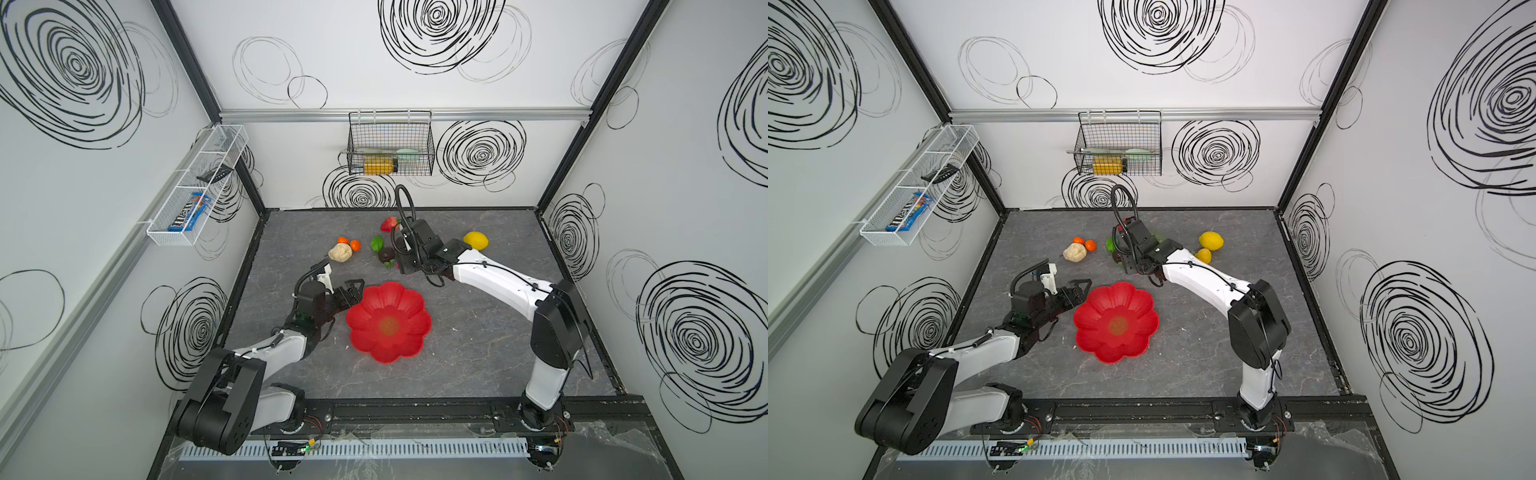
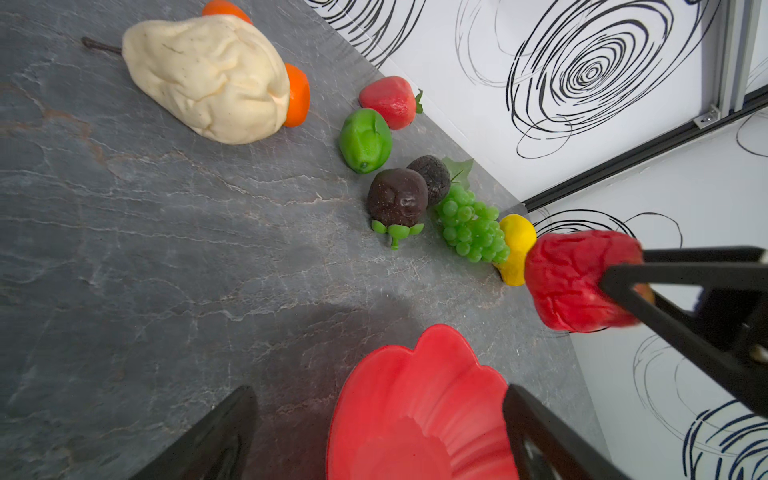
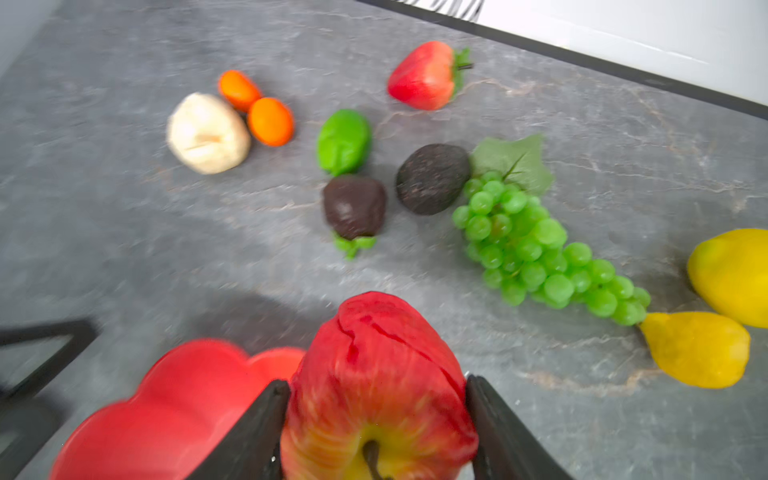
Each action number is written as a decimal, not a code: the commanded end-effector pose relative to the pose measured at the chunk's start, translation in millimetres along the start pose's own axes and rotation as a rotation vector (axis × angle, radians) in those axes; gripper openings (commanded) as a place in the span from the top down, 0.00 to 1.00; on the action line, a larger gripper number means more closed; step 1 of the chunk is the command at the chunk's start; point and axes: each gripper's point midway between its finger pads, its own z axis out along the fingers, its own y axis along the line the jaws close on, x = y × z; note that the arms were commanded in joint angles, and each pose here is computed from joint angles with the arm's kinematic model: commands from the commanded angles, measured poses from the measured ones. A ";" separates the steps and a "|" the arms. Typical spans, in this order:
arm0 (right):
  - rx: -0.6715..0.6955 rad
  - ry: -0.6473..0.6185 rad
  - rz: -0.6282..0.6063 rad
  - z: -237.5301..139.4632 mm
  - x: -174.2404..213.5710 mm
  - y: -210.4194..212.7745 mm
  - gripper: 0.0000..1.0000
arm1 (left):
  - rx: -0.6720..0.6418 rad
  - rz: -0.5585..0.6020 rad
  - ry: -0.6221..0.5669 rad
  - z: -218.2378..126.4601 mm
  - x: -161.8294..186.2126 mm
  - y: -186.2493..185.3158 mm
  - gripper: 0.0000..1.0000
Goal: Place and organize the fake fruits in the fruit bowl
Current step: 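Grasp the red apple with the right gripper and carry it over the bowl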
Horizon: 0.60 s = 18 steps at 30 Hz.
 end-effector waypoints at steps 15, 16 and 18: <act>-0.111 0.231 -0.131 -6.3 131.1 90.5 0.38 | 0.016 -0.049 -0.081 -10.8 -14.8 6.0 0.04; -0.116 0.236 -0.134 -6.1 133.6 93.4 0.38 | 0.015 -0.053 -0.081 -10.8 -14.7 6.6 0.04; -0.131 0.248 -0.141 -5.1 141.0 100.0 0.38 | 0.014 -0.059 -0.082 -11.3 -15.0 8.2 0.04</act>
